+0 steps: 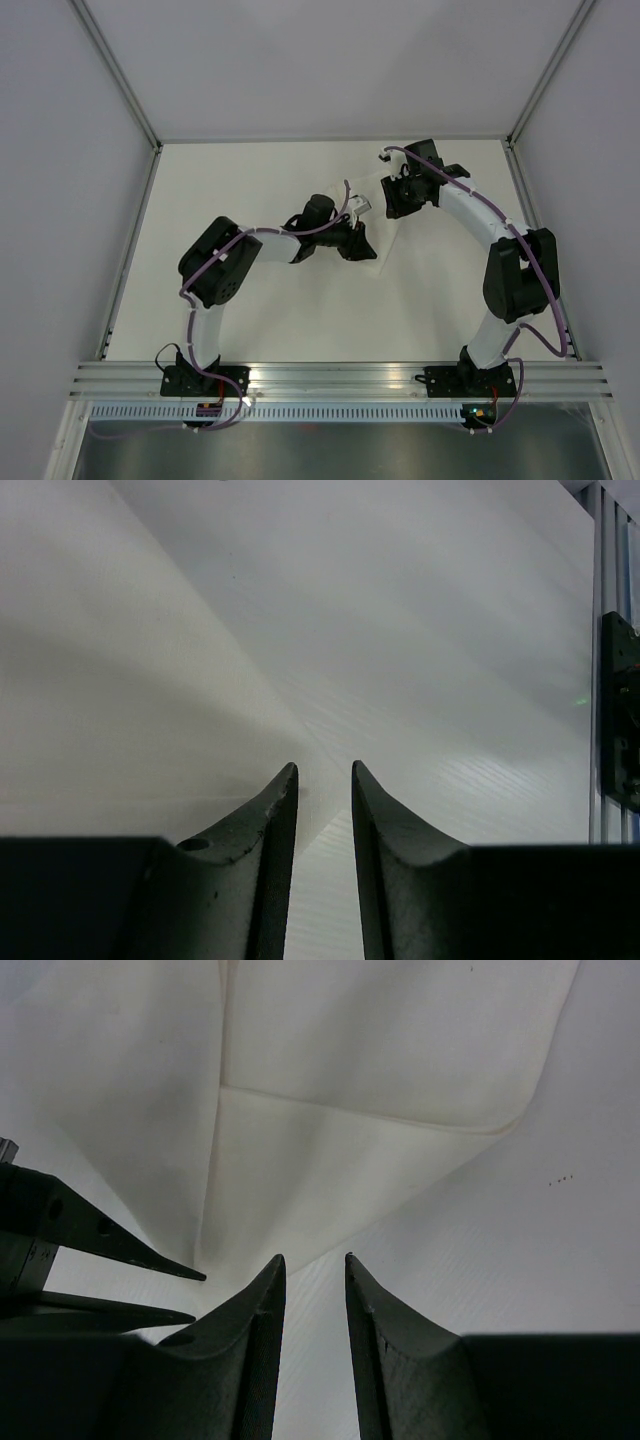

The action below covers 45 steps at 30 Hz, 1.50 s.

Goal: Fold the napkin, place the utensils inside, and roll it up
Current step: Fold the napkin, then roll the napkin with the utensil

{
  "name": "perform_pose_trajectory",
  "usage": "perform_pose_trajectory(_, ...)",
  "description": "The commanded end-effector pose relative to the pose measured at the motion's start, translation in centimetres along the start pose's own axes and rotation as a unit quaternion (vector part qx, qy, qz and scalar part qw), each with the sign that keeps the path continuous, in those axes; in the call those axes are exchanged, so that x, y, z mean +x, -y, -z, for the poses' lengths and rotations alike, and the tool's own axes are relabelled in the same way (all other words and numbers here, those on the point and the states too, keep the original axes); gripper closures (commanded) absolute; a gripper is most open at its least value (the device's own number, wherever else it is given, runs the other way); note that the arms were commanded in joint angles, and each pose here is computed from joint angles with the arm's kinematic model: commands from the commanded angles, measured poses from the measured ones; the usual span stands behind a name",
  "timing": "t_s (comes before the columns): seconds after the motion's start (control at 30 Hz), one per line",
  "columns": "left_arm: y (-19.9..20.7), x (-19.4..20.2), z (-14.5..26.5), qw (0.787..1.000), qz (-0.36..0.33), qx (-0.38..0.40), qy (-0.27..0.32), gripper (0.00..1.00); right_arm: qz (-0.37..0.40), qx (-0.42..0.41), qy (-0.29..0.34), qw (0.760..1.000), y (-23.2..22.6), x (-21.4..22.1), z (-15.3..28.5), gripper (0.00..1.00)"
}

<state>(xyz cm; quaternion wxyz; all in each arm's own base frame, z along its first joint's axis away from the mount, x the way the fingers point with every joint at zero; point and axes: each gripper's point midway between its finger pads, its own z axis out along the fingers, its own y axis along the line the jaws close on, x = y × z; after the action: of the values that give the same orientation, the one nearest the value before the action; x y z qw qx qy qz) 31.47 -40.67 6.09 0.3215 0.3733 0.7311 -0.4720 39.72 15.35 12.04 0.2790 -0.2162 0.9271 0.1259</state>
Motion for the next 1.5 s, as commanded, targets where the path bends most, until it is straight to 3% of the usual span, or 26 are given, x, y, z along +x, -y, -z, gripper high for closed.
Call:
perform_pose_trajectory(0.0,1.5,-3.0,0.8,0.999,-0.016,0.007,0.05,0.67,0.002,0.012,0.01,1.0,0.2,-0.9,0.3,0.64)
perform_pose_trajectory(0.17,2.1,-7.4,4.8,0.99,-0.031,-0.059,0.125,0.71,0.0,0.014,0.014,1.0,0.1,-1.0,0.5,0.64)
perform_pose_trajectory(0.27,-0.4,-8.6,8.1,0.973,-0.005,-0.158,0.168,0.73,0.002,0.016,0.018,1.0,0.2,-1.2,0.7,0.64)
perform_pose_trajectory(0.3,-1.3,-10.5,10.6,0.957,0.002,-0.207,0.203,0.72,0.002,0.017,0.019,1.0,0.3,-1.3,0.6,0.64)
perform_pose_trajectory(0.4,-4.4,-10.3,14.9,0.926,0.057,-0.303,0.218,0.6,0.007,0.019,0.019,1.0,0.3,-1.4,0.5,0.64)
perform_pose_trajectory(0.47,-7.4,-9.1,17.9,0.904,0.125,-0.352,0.209,0.59,0.023,0.029,0.02,0.999,0.3,-1.5,0.2,0.64)
perform_pose_trajectory(0.53,-8.9,-8.2,19.5,0.891,0.209,-0.336,0.222,0.64,0.051,0.037,0.019,0.998,-0.6,-1.6,-0.2,0.65)
perform_pose_trajectory(0.6,-10.5,-8.5,22.4,0.884,0.252,-0.297,0.26,0.66,0.079,0.059,0.016,0.995,-0.8,-1.5,-0.5,0.66)
perform_pose_trajectory(0.63,-11.0,-6.8,22.8,0.872,0.29,-0.292,0.264,0.66,0.095,0.057,0.02,0.994,-1.9,-1.7,-0.7,0.66)
perform_pose_trajectory(0.73,-12.0,-6.0,25.3,0.856,0.276,-0.336,0.28,0.54,0.118,0.051,0.024,0.991,-3.4,-1.4,-1.2,0.66)
perform_pose_trajectory(0.83,-12.1,-5.1,26.4,0.843,0.264,-0.368,0.289,0.53,0.144,0.045,0.035,0.988,-4.6,-1.2,-1.4,0.63)
perform_pose_trajectory(0.93,-11.3,-4.9,27.9,0.827,0.257,-0.386,0.317,0.46,0.185,0.05,0.042,0.98,-6.3,-0.5,-2.2,0.6)
perform_pose_trajectory(1.13,-9.0,-6.1,29.0,0.835,0.225,-0.378,0.332,0.44,0.286,0.052,0.039,0.956,-10.1,1.9,-4.9,0.5)
perform_pose_trajectory(1.3,-8.5,-6.3,29.3,0.842,0.212,-0.38,0.32,0.46,0.321,0.041,0.056,0.945,-12.3,2.6,-5.6,0.4)
perform_pose_trajectory(1.47,-8.2,-6.5,29.2,0.844,0.211,-0.374,0.32,0.48,0.342,0.052,0.045,0.937,-12.1,3.6,-7.4,0.37)
